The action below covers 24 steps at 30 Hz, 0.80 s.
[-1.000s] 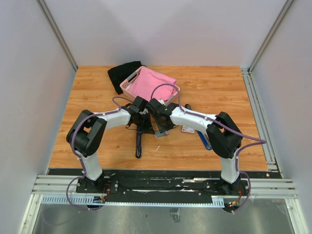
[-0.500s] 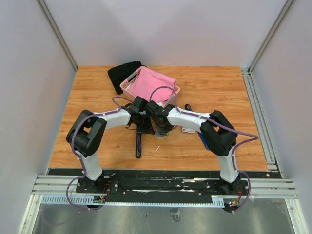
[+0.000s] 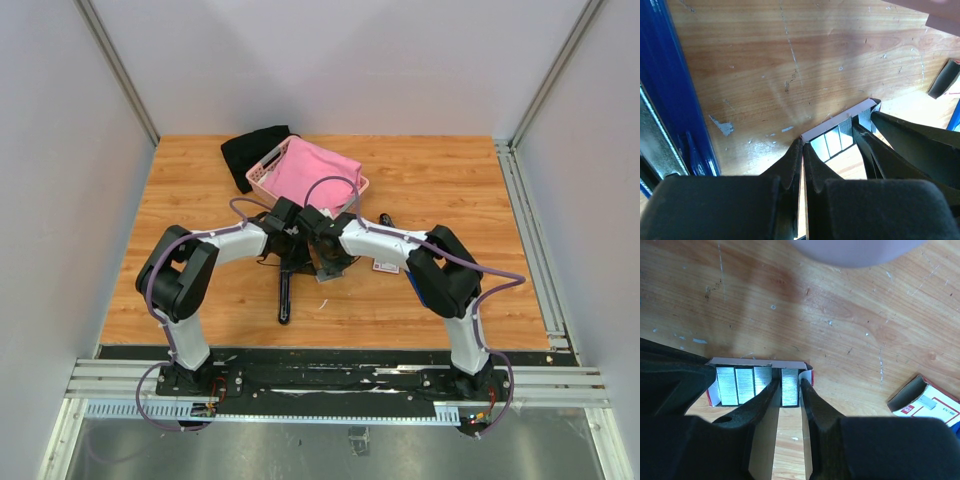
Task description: Load the staples into the stapler
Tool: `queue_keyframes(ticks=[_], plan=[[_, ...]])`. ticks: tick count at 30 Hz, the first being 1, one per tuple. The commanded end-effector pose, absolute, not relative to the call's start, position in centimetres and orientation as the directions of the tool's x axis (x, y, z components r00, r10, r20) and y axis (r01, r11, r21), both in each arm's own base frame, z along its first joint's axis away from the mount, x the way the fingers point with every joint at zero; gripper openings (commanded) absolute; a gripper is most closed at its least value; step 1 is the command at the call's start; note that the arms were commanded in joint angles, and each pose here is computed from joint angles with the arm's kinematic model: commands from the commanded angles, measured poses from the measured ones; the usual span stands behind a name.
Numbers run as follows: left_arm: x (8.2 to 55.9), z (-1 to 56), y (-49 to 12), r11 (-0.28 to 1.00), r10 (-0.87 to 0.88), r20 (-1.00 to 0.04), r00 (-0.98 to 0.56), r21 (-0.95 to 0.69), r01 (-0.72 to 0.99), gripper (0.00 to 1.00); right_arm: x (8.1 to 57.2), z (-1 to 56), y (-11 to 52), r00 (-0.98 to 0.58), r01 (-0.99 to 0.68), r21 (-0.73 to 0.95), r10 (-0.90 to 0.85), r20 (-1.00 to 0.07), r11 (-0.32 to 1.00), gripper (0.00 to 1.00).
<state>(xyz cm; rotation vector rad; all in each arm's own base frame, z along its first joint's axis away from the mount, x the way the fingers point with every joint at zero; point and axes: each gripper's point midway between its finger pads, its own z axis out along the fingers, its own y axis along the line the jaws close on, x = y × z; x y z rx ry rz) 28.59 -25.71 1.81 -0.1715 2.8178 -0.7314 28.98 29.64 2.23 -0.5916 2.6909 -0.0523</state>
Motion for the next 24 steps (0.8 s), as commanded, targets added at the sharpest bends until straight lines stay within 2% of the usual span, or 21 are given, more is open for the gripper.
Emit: queue_keyframes(ticks=[1, 5, 9, 14, 24], plan=[[28.3, 2.3, -25.7, 0.874, -0.152, -0.202, -0.968, -0.485, -0.036, 0.06, 30.1, 1.6, 30.2, -0.837, -0.391, -0.117, -0.406, -0.366, 0.913, 0.25], [28.4, 2.5, -25.7, 0.873, -0.151, -0.205, -0.967, -0.487, -0.033, 0.06, 30.1, 1.3, 30.3, -0.839, -0.395, -0.115, -0.409, -0.359, 0.911, 0.22], [28.5, 2.8, -25.7, 0.872, -0.15, -0.214, -0.965, -0.488, -0.027, 0.07, 30.0, 1.5, 30.6, -0.839, -0.402, -0.097, -0.408, -0.359, 0.911, 0.15], [28.8, 3.6, -25.6, 0.876, -0.146, -0.238, -0.96, -0.482, -0.014, 0.11, 29.9, 3.8, 30.7, -0.833, -0.402, -0.075, -0.398, -0.385, 0.913, 0.12], [30.4, 8.0, -25.5, 0.877, -0.14, -0.336, -0.931, -0.478, 0.04, 0.35, 29.3, 9.6, 29.9, -0.825, -0.378, -0.026, -0.35, -0.445, 0.925, 0.12]])
